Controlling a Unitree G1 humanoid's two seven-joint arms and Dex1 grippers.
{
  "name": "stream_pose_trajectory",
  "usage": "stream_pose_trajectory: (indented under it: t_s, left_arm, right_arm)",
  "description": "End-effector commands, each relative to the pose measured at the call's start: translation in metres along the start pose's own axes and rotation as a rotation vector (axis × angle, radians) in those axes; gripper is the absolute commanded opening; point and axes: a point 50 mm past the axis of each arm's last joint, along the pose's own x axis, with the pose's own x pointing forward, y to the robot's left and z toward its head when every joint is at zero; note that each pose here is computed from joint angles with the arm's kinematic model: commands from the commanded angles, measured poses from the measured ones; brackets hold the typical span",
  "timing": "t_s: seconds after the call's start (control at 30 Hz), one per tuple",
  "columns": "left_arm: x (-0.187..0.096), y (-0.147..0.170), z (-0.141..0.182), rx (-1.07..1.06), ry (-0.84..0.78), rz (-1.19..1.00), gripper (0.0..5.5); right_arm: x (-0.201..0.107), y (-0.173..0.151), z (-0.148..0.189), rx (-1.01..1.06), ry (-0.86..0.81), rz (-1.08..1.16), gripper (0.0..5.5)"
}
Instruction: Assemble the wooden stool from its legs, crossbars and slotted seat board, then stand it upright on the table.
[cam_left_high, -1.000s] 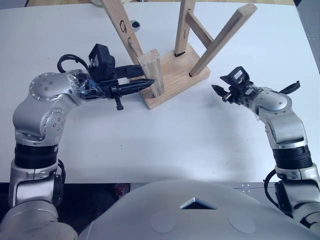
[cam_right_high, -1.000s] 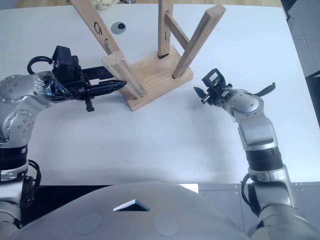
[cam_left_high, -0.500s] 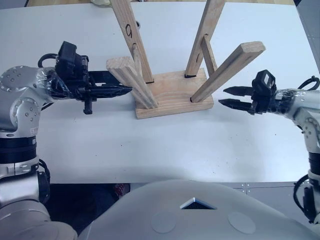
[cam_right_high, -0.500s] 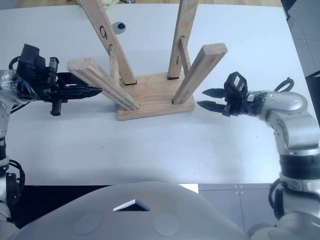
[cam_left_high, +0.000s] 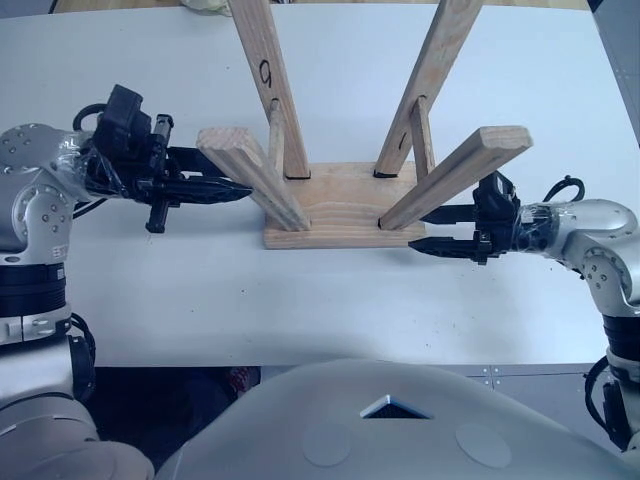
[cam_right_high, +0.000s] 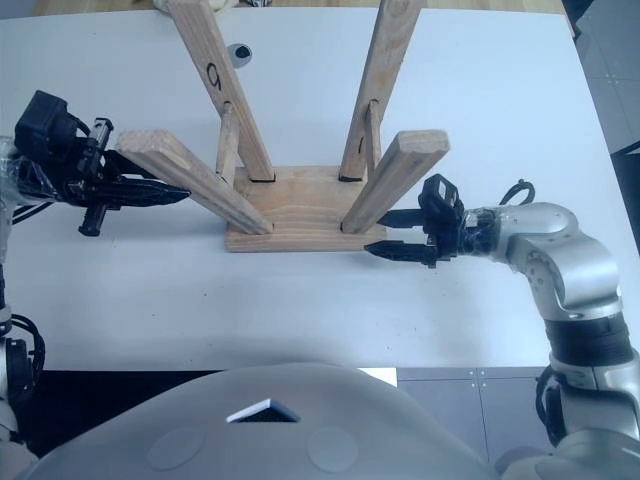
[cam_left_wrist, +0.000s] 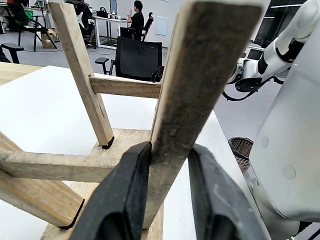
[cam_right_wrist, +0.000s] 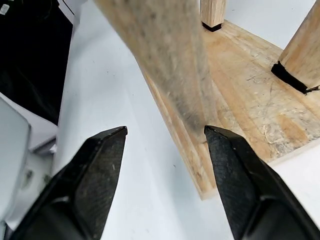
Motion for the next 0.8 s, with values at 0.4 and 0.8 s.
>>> stream_pose_trajectory:
  t_s: [0.4,0.8]
  left_arm:
    - [0.010,-0.004,-0.004,-0.033,-0.027,-0.010,1.02]
    - [0.013,-0.002,-0.008,-0.049,-0.022,-0.015,1.02]
  right_arm:
    - [0.036,0.000,-0.012,0.090,-0.116,-0.100,1.46]
    - [0.044,-0.007,-0.019,0.144,-0.162,-0.115,2.64]
